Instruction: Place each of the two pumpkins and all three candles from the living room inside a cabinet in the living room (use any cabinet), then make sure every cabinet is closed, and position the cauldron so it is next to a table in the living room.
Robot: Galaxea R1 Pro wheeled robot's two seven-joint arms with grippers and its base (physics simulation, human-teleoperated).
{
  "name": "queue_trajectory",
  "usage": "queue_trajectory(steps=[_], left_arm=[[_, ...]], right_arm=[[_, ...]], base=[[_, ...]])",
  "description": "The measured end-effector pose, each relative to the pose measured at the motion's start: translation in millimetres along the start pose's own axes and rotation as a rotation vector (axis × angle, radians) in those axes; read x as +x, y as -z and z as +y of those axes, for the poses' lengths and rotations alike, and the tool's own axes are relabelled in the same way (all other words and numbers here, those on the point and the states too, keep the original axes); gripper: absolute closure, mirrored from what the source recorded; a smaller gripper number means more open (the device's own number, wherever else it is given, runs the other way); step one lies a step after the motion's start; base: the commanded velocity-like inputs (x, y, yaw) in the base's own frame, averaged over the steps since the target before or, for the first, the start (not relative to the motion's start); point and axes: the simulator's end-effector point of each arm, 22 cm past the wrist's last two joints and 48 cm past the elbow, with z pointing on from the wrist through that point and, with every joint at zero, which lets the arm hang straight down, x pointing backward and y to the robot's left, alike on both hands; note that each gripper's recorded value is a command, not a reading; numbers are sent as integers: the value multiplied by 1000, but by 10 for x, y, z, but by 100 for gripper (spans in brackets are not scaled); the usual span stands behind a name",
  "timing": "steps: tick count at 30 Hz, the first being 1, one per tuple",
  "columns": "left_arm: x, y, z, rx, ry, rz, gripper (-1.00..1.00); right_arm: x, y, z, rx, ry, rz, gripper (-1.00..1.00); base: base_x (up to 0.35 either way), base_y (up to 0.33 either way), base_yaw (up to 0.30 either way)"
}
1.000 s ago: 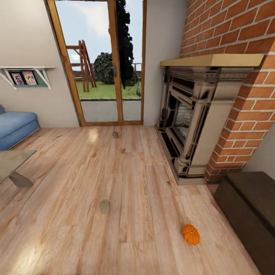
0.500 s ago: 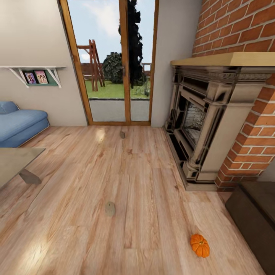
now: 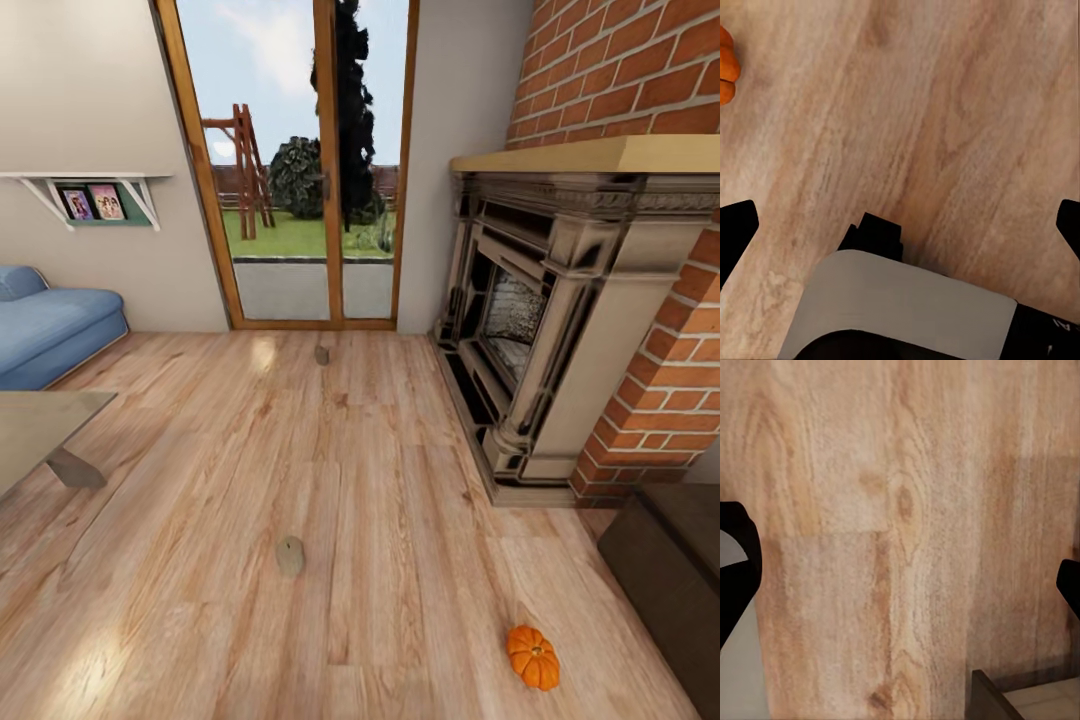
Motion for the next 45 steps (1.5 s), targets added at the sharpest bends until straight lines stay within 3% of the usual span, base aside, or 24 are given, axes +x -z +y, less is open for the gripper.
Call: queue_trajectory(steps=[2, 6, 7, 8, 10, 12, 14, 17, 18, 20, 22, 25, 30, 36, 40, 42, 45], left_arm=[[6, 1, -8, -1, -20, 4, -100], [73, 6, -23, -7, -20, 13, -100], [294, 30, -65, -39, -30, 52, -100], [92, 32, -301, 4, -57, 48, -100], [-291, 106, -724, 83, -113, 64, -100], [-647, 180, -1032, 128, -161, 91, -100], [-995, 194, -1153, 138, -181, 91, -100], [-1565, 201, -1140, 131, -196, 82, -100], [-1691, 207, -1128, 130, -195, 82, -100], [-2083, 235, -1142, 140, -172, 83, -100], [-2213, 240, -1157, 145, -159, 86, -100], [-2371, 242, -1282, 154, -141, 99, -100], [-2690, 304, -1593, 169, -153, 70, -100], [-3040, 489, -2096, 208, -202, 14, -100], [-3144, 524, -2204, 217, -208, -27, -100], [-3262, 532, -2251, 223, -200, -86, -100], [-3116, 423, -2321, 203, -245, -145, -100]], right_arm=[[-19, 0, 2, -1, 1, -8, -100], [-68, 1, 5, -1, -1, -31, -100], [-101, 1, 6, 9, -14, -43, -100], [-128, -7, 107, 22, -22, -38, -100], [-343, -39, 342, 54, -45, -30, -100], [-969, -47, 743, 36, -64, -17, -100], [-1463, 37, 1075, 1, -65, 21, -100], [-2381, 294, 1614, -55, -73, -4, -100], [-2578, 366, 1749, -64, -75, -13, -100], [-3247, 635, 2251, -78, -76, -40, -100], [-3476, 724, 2425, -76, -64, -44, -100], [-3995, 737, 2289, -22, -49, -86, -100], [-4534, 830, 2255, -28, -62, -155, -100], [-4821, 869, 2259, -42, -89, -239, -100], [-4902, 884, 2258, -37, -80, -281, -100], [-4931, 892, 2264, -32, -64, -299, -100], [-4916, 889, 2385, -79, -36, -299, -100]], base=[[5, 2, 0], [2, 1, 0], [0, 0, 0], [0, 0, 0], [0, 0, 0], [0, 0, 0], [0, 0, 0], [0, 0, 0], [0, 0, 0], [0, 0, 0], [0, 0, 0], [0, 0, 0], [0, 0, 0], [0, 0, 0], [0, 0, 0], [0, 0, 0], [0, 0, 0]])
